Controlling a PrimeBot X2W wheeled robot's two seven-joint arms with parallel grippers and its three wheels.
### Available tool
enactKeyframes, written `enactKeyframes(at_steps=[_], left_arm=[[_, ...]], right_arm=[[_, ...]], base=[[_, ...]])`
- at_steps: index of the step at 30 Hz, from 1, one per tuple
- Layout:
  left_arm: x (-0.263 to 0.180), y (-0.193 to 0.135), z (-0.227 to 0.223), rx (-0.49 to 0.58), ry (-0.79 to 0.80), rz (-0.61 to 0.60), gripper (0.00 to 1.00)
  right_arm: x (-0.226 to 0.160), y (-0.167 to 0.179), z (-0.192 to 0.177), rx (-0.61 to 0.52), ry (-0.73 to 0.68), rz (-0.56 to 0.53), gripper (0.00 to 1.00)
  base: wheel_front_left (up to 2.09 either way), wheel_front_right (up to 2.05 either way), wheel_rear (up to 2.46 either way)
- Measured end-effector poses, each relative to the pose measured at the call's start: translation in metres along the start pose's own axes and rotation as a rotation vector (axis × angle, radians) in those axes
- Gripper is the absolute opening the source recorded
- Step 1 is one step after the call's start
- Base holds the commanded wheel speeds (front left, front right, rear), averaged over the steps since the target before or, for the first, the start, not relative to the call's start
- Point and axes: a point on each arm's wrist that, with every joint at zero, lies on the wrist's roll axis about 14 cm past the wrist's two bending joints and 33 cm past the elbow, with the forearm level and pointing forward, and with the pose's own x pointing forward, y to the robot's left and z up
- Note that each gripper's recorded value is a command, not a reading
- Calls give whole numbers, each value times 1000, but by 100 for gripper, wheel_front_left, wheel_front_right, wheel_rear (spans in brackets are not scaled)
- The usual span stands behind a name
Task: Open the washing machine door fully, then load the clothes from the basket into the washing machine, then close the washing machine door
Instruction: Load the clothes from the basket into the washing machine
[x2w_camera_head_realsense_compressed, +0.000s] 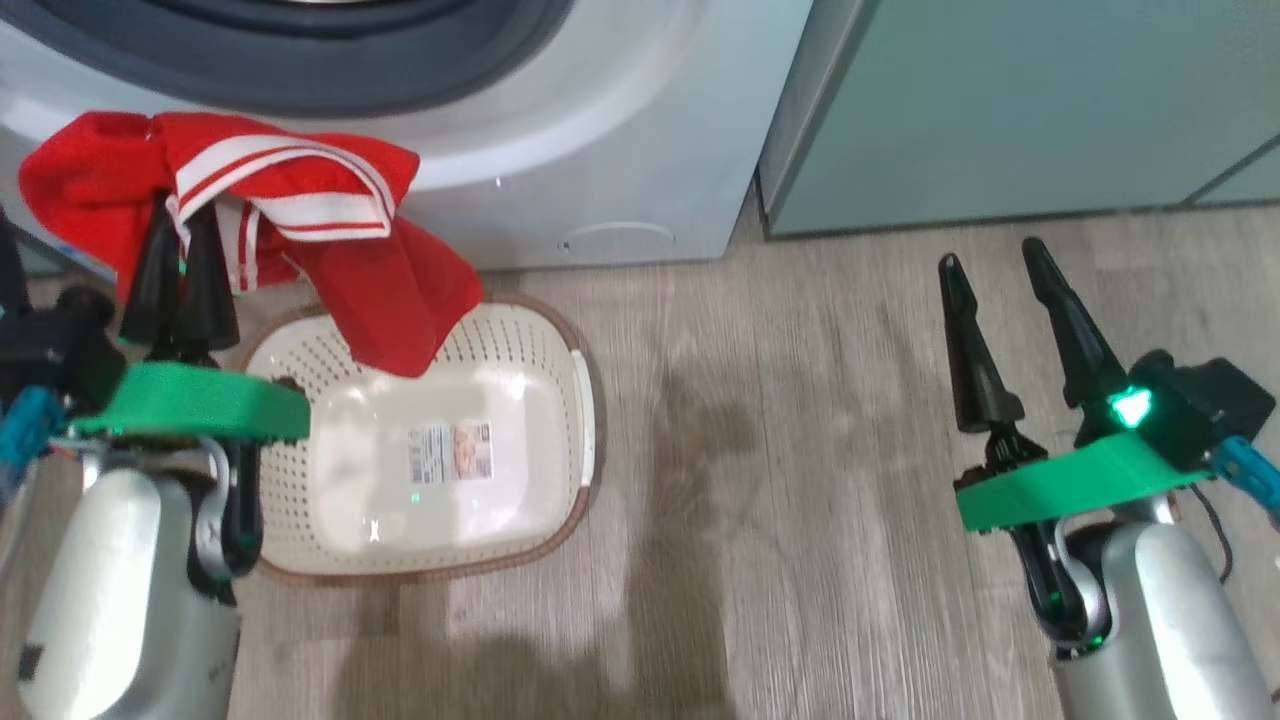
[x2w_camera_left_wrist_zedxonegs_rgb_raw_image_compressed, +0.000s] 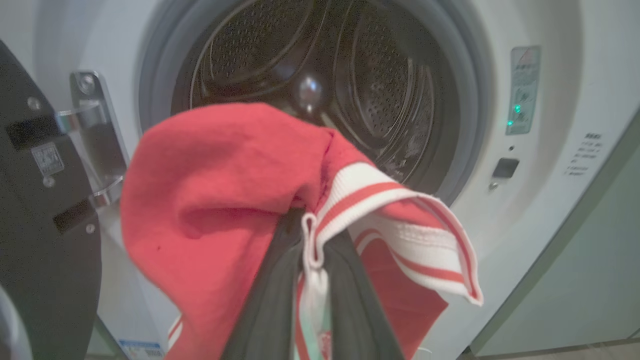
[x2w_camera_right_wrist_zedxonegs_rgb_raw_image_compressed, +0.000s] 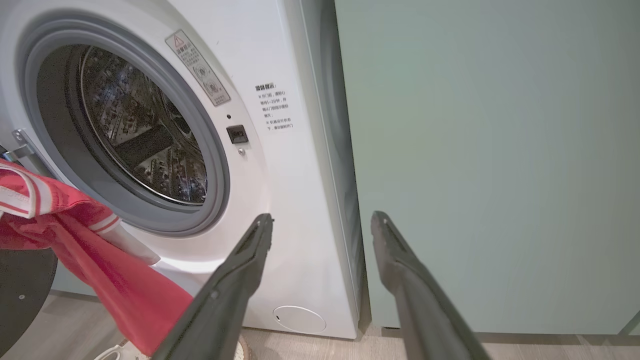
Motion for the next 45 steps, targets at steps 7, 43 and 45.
enactKeyframes(at_steps=[7, 43, 45], left_arm=[[-31, -5, 33, 24, -70, 1, 0], [-115, -7, 25, 67, 61, 20, 0], [-114, -6, 24, 69, 65, 20, 0]], right_arm=[[-20, -2, 12, -2, -9, -16, 100], [-70, -1, 39, -23, -43, -32, 100], [-69, -1, 38, -23, -40, -32, 100]], base=[[0, 0, 0], [0, 0, 0], [0, 0, 0]])
